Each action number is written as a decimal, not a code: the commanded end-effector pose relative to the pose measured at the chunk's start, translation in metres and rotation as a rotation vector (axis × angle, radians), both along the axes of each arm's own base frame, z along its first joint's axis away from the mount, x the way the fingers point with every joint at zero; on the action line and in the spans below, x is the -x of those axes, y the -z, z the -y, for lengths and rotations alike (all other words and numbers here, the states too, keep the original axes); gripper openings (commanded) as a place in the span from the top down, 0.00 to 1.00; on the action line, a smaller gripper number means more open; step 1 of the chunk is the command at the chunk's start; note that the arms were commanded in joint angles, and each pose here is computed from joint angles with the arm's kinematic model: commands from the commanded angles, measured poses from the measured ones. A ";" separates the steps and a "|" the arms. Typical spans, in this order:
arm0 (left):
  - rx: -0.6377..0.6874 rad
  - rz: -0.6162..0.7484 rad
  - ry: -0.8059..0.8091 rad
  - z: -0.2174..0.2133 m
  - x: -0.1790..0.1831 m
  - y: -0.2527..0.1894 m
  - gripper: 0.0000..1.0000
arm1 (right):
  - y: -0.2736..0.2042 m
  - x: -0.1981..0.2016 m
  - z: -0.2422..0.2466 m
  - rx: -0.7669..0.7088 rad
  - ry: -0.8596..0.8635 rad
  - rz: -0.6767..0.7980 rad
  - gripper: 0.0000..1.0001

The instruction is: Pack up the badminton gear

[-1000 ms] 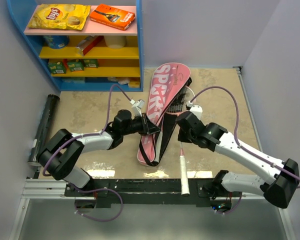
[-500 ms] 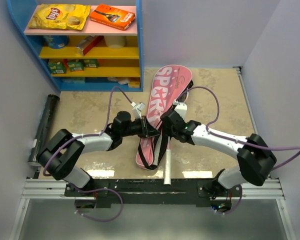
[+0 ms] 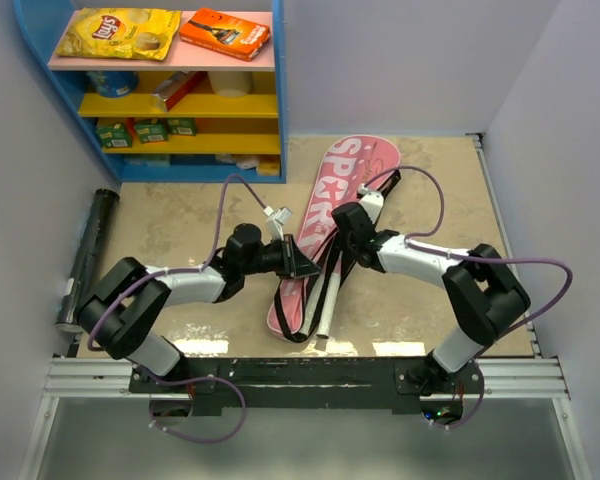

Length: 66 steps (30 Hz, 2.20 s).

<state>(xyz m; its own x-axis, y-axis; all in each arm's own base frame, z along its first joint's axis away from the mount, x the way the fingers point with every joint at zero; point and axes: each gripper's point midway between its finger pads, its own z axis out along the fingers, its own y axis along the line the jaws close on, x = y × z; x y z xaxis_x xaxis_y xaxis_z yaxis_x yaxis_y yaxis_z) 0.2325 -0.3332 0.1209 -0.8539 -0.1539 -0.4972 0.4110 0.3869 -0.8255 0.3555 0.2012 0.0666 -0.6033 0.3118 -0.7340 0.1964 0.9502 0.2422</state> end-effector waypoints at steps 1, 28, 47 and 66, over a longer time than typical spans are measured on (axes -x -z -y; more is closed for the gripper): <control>0.074 0.042 0.042 0.009 0.001 -0.016 1.00 | -0.027 -0.017 -0.022 -0.096 -0.034 0.103 0.82; 0.028 0.101 0.001 0.013 -0.020 -0.022 1.00 | -0.034 0.149 -0.035 -0.459 -0.458 -0.130 0.60; 0.016 0.106 -0.005 0.009 -0.018 -0.019 1.00 | -0.011 0.167 -0.065 -0.644 -0.440 -0.117 0.66; 0.030 0.093 0.004 0.007 -0.011 -0.019 1.00 | -0.022 0.145 -0.089 -0.651 -0.438 -0.055 0.66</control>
<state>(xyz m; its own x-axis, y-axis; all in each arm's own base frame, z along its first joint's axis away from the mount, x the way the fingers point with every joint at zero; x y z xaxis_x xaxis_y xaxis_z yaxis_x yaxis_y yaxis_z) 0.2434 -0.3342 0.1028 -0.8540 -0.1456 -0.4996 0.3945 0.4450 -0.8040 0.1954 0.2861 0.0531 -0.8547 0.3532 -0.3806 -0.0806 0.6338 0.7693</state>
